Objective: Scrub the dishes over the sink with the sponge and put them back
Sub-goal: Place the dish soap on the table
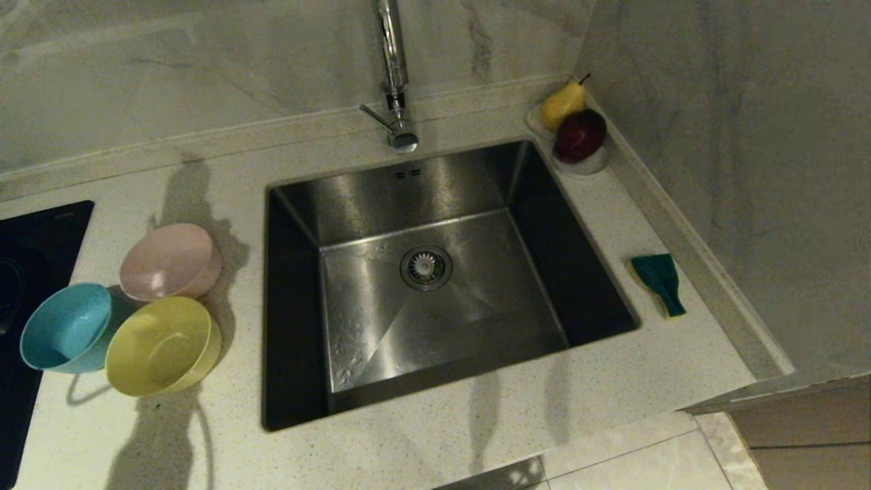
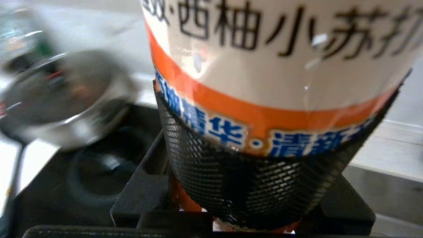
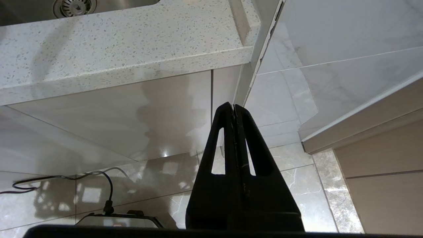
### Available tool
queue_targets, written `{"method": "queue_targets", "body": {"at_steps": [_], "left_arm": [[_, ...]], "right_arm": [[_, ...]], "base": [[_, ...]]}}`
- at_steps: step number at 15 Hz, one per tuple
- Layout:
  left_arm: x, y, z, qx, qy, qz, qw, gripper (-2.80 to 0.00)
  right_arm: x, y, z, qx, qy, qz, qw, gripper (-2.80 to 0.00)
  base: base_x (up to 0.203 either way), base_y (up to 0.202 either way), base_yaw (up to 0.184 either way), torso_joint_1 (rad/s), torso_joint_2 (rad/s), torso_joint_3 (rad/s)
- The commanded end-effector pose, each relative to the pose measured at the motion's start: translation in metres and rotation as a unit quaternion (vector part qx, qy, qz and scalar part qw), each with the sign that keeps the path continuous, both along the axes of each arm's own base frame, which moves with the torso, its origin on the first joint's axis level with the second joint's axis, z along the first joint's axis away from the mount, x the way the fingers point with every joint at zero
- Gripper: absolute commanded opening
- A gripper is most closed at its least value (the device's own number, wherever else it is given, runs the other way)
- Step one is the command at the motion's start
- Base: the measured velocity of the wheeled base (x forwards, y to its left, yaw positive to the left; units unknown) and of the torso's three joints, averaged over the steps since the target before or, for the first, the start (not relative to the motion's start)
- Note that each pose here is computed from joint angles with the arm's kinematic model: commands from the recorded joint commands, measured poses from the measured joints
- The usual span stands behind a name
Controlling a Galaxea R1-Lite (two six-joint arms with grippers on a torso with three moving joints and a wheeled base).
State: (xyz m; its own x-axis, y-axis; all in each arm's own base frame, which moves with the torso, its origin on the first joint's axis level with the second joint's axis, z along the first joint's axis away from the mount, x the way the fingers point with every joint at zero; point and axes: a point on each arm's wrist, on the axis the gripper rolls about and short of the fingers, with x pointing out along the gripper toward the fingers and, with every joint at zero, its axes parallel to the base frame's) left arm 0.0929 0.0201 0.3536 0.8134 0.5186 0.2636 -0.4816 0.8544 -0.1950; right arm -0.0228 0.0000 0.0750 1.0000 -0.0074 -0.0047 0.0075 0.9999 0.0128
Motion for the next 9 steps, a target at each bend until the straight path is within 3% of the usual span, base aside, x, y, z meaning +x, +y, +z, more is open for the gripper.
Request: {"method": "queue_targets", "body": {"at_steps": [1, 9], "left_arm": [[-0.008, 0.007, -0.018, -0.018, -0.015, 0.043, 0.9988, -2.80], [0.109, 0.065, -0.039, -0.040, -0.004, 0.152, 0.9875, -2.80]], "right_arm": [[0.000, 0.000, 0.000, 0.001, 0.000, 0.000, 1.000, -2.80], [0.000, 0.000, 0.000, 0.000, 0.000, 0.000, 1.000, -2.80]], "base": [[0.000, 0.000, 0.000, 0.000, 0.00, 0.000], [0.000, 0.000, 0.000, 0.000, 0.00, 0.000]]}}
